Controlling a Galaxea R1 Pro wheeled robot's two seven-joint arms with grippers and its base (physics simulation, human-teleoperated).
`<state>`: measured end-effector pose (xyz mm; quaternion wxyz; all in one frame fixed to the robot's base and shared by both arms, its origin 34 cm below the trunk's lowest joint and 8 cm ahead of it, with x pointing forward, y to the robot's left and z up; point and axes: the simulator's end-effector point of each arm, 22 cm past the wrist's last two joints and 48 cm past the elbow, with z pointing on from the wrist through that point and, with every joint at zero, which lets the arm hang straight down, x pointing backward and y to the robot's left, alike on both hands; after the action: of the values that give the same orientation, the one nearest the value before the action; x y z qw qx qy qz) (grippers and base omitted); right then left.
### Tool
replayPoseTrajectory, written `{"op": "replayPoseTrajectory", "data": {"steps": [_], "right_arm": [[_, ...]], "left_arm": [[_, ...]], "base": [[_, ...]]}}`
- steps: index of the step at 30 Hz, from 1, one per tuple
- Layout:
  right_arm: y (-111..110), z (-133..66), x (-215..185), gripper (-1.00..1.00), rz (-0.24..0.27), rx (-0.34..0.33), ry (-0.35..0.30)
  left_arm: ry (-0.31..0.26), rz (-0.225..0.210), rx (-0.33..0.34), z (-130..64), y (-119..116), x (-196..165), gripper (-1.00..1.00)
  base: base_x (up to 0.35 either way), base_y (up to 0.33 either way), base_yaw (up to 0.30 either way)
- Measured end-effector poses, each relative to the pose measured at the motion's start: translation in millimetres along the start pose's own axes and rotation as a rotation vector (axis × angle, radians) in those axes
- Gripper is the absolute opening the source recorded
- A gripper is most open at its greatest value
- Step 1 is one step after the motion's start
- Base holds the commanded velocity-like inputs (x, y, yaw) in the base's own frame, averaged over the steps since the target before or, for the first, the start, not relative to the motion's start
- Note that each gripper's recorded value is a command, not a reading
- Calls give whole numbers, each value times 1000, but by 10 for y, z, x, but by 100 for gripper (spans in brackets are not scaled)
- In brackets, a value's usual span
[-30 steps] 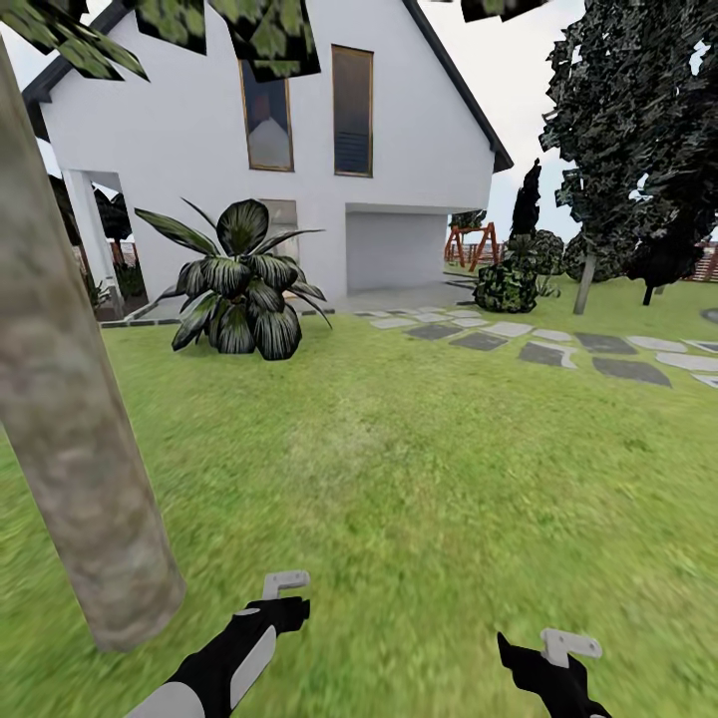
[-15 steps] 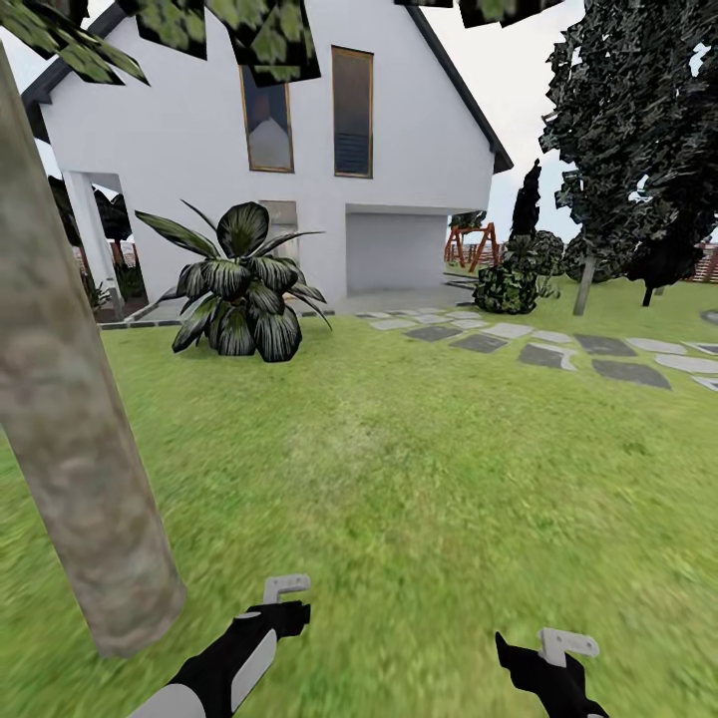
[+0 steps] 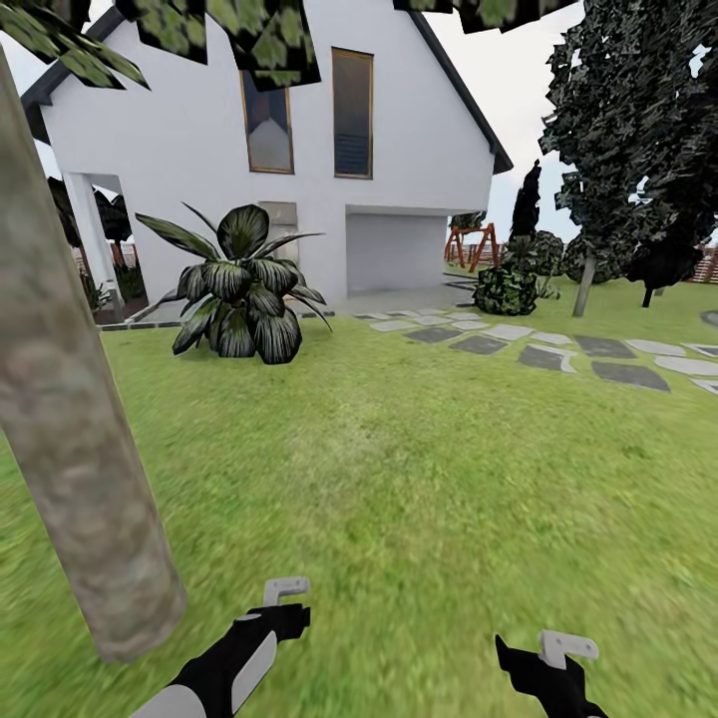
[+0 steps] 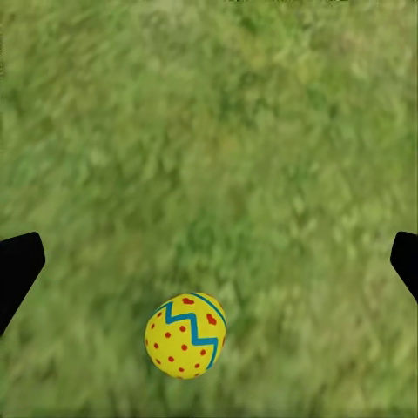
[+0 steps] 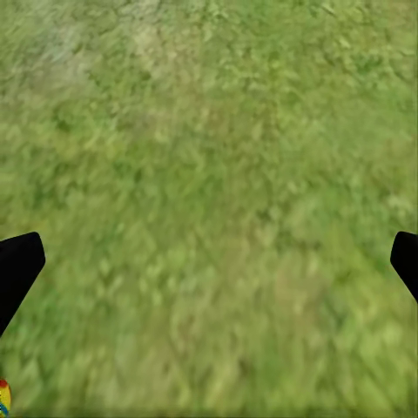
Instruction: Take the three Easter eggs out of the wicker basket on the lawn in the garden, then place them on the lawn next to a single tree (choose any tree) so that all three eggs are next to the same tree and none are left in the basket.
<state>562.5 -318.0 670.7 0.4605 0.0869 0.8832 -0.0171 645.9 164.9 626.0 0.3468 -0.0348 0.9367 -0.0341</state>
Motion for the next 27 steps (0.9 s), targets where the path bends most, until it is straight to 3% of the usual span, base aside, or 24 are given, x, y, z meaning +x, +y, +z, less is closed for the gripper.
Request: {"op": "replayPoseTrajectory", "data": {"steps": [27], "right_arm": [[32,-245,-358,100,-1,-1,5]], "left_arm": [[-4,4,1,-333,-62,-306,100]], "base": [[0,0,0]]}}
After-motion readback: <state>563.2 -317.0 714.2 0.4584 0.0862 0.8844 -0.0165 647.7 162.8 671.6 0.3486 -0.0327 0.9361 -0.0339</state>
